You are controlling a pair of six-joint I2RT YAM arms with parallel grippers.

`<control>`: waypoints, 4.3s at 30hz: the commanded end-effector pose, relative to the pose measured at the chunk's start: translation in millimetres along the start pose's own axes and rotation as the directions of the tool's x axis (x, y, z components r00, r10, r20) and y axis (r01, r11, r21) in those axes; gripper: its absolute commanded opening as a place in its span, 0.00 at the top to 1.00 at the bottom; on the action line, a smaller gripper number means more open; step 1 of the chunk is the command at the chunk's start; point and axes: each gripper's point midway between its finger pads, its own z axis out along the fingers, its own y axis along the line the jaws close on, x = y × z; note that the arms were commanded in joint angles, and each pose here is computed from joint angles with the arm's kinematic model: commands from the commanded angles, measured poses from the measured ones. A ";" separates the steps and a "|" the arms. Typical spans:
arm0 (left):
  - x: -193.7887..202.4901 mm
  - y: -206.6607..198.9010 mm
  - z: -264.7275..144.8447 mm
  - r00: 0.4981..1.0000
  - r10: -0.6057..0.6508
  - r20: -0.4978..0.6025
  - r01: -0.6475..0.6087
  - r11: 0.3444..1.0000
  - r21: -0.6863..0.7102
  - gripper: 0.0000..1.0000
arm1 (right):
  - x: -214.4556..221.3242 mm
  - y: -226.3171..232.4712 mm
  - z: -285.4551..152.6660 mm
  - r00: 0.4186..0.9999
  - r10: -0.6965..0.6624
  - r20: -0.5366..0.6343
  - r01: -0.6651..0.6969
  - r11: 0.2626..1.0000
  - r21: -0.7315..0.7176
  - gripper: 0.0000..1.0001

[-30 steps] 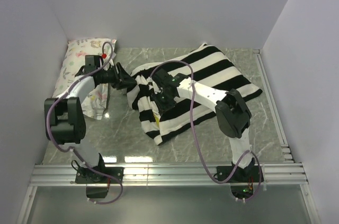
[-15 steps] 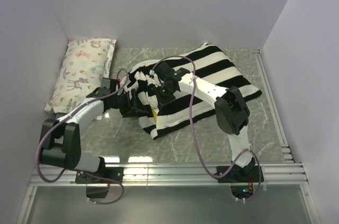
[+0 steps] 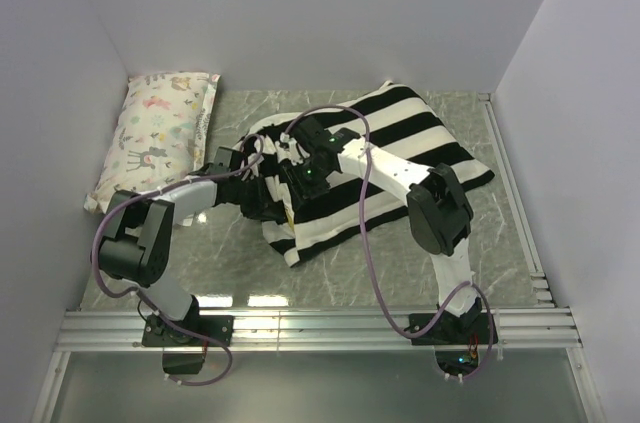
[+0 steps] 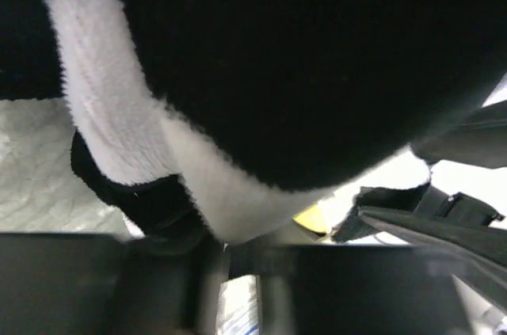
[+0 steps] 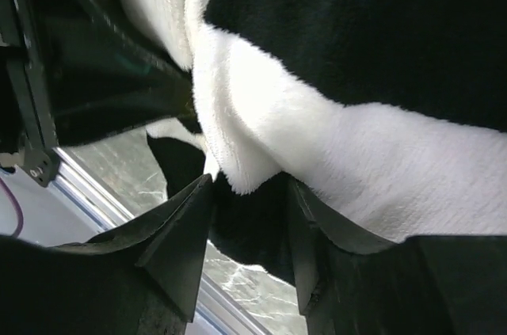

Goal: Put the pillow into the pillowcase

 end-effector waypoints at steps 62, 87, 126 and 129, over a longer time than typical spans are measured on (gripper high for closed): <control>-3.5 -81.0 -87.1 0.955 0.295 0.017 -0.265 0.829 0.492 1.00 | -47.8 -12.3 -20.0 0.996 -0.035 0.077 0.029 0.996 0.085 0.88; -42.1 -139.7 -126.8 0.848 0.441 0.294 -0.529 0.716 0.455 0.38 | -47.4 27.3 -157.4 0.921 0.081 0.381 0.042 0.952 -0.304 1.00; -109.5 -42.8 -187.5 0.928 0.173 0.330 -0.283 0.903 0.323 0.23 | -112.8 39.3 -92.4 0.919 0.157 0.362 0.011 0.907 -0.422 1.00; -119.3 -15.2 -204.5 0.920 0.123 0.373 -0.230 0.938 0.259 0.23 | -164.3 37.6 -86.9 0.884 0.149 0.442 0.042 0.918 -0.394 1.00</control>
